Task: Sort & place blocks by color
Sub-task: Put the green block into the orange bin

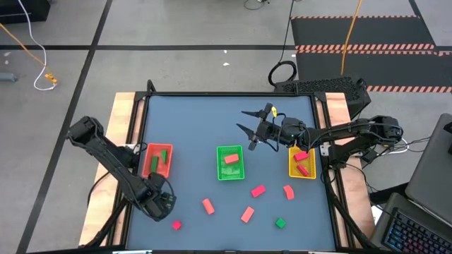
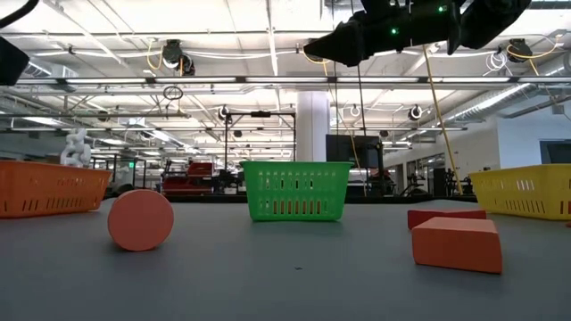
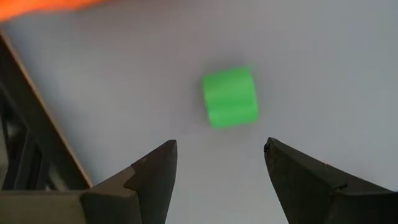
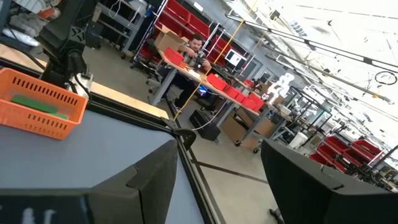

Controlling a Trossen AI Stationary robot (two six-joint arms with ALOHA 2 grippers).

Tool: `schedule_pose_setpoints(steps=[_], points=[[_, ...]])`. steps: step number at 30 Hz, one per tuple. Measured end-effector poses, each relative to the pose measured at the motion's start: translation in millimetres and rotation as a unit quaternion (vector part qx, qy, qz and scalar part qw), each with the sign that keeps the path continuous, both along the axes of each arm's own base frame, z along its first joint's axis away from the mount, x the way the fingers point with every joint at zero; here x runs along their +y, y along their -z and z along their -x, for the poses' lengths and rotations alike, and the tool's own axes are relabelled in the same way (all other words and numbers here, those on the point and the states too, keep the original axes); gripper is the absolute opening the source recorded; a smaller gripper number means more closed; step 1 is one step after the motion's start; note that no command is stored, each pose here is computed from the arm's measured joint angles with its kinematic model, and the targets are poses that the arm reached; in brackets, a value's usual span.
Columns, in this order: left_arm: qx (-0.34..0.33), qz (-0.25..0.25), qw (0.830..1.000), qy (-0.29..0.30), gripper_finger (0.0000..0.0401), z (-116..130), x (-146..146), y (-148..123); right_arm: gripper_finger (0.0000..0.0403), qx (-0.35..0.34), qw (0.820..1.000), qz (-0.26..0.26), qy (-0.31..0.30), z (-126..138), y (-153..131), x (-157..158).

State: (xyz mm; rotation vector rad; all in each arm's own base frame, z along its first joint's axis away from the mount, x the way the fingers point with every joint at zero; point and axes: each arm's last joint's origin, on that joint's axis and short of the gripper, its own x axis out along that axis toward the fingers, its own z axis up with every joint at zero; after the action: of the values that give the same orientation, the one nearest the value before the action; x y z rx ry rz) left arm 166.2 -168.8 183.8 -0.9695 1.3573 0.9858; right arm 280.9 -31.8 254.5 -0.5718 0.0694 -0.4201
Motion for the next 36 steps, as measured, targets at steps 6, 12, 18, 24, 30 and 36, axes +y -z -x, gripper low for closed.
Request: schedule_pose_setpoints(steps=[6, 12, 18, 24, 30, 36], points=[[-0.010, -0.032, 0.999, 0.011, 0.0241, -6.4, 1.7, 8.0, 0.0226, 0.000, 1.000, 0.000, 0.000, 0.0, 0.0, 0.0], [-0.010, -0.030, 0.999, 0.023, 0.0241, -15.4, -1.1, 19.3, 0.0226, 0.000, 1.000, 0.000, 0.000, 0.0, 0.0, 0.1], [0.003, -0.030, 0.999, 0.021, 0.0241, -18.2, -0.7, 24.8, 0.0226, 0.000, 1.000, 0.000, 0.000, 0.0, 0.0, 0.1], [0.006, -0.032, 0.999, 0.017, 0.0241, -17.8, 0.2, 24.4, 0.0226, 0.000, 1.000, 0.000, 0.000, 0.0, -0.1, 0.1], [0.007, -0.033, 0.999, 0.016, 0.0241, -17.5, 0.3, 24.4, 0.0226, 0.000, 1.000, 0.000, 0.000, 0.0, 0.0, 0.1], [0.022, -0.049, 0.998, 0.010, 0.0241, -15.4, 2.7, 25.7, 0.0227, 0.000, 1.000, 0.000, 0.000, 0.0, 0.0, 0.1]])
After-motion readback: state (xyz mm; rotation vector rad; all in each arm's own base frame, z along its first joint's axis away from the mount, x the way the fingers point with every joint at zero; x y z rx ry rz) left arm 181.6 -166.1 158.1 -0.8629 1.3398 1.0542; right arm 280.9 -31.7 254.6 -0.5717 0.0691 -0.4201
